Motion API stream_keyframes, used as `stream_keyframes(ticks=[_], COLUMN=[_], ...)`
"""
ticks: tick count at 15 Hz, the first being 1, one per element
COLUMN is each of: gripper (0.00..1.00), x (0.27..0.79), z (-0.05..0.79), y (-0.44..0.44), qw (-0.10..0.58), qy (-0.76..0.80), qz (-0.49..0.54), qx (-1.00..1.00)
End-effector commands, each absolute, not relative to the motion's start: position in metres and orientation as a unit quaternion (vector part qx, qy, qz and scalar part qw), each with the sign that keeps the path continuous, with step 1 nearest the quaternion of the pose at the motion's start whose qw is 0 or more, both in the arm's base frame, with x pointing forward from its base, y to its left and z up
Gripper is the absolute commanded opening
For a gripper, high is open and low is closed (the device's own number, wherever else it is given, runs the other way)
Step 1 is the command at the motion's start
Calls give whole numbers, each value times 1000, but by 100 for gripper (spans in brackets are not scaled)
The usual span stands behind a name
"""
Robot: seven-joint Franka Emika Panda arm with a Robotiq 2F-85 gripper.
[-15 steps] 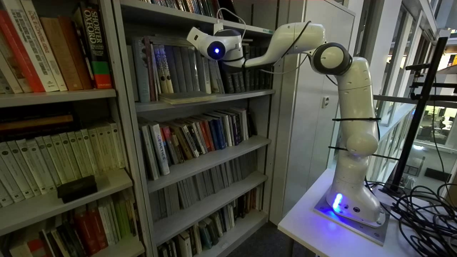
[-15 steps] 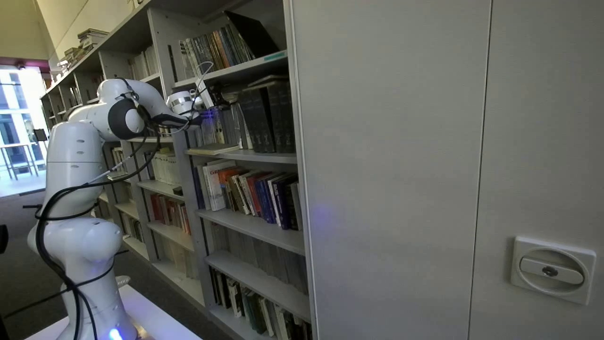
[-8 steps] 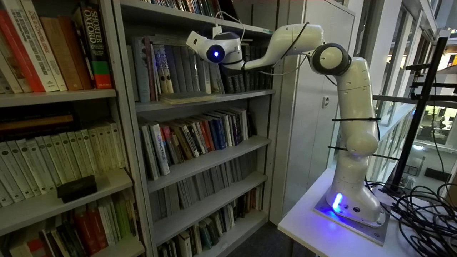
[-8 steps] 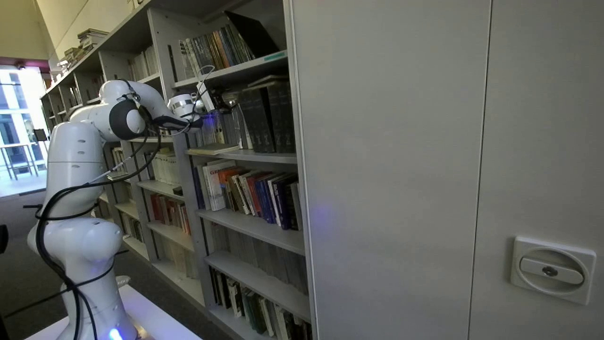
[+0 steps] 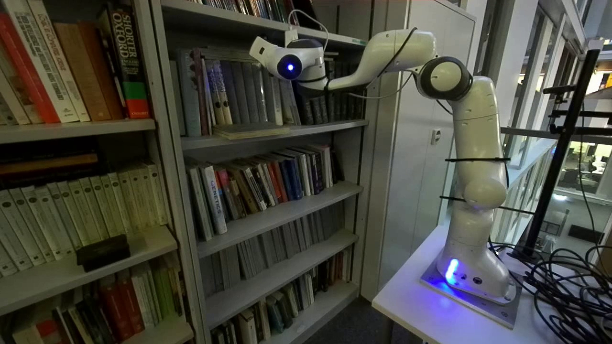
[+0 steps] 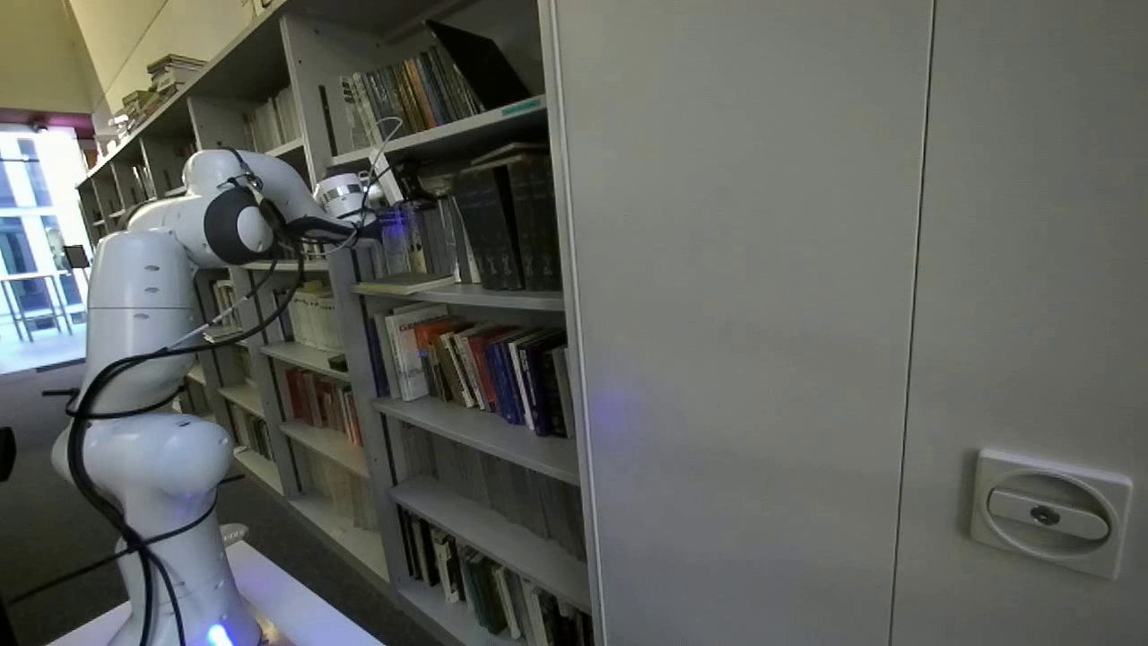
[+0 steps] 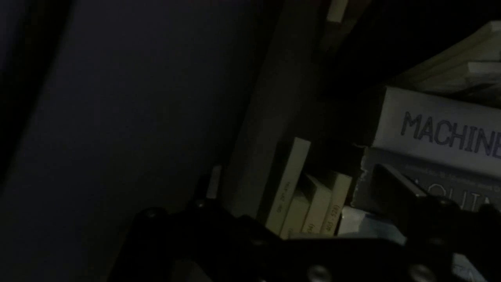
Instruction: Remove a book from the top of the upright books and put it on top of the books stacked on the book shelf
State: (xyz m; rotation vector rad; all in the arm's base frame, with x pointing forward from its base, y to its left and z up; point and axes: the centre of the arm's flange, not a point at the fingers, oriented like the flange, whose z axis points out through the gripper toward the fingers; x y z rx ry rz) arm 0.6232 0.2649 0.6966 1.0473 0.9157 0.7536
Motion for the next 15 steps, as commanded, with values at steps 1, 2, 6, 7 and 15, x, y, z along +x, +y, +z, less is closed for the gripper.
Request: stream_keyframes(ticks=[1,2,6,7,15], gripper=[100,100,100,100,89], x=[605,605,617,617,620], z=[722,722,701,701,679], y=[265,268,273,274,289], qw=[701,700,694,693,684], qy=[393,393,410,410,433], qz=[354,354,349,349,334], qx=[478,479,479,479,482])
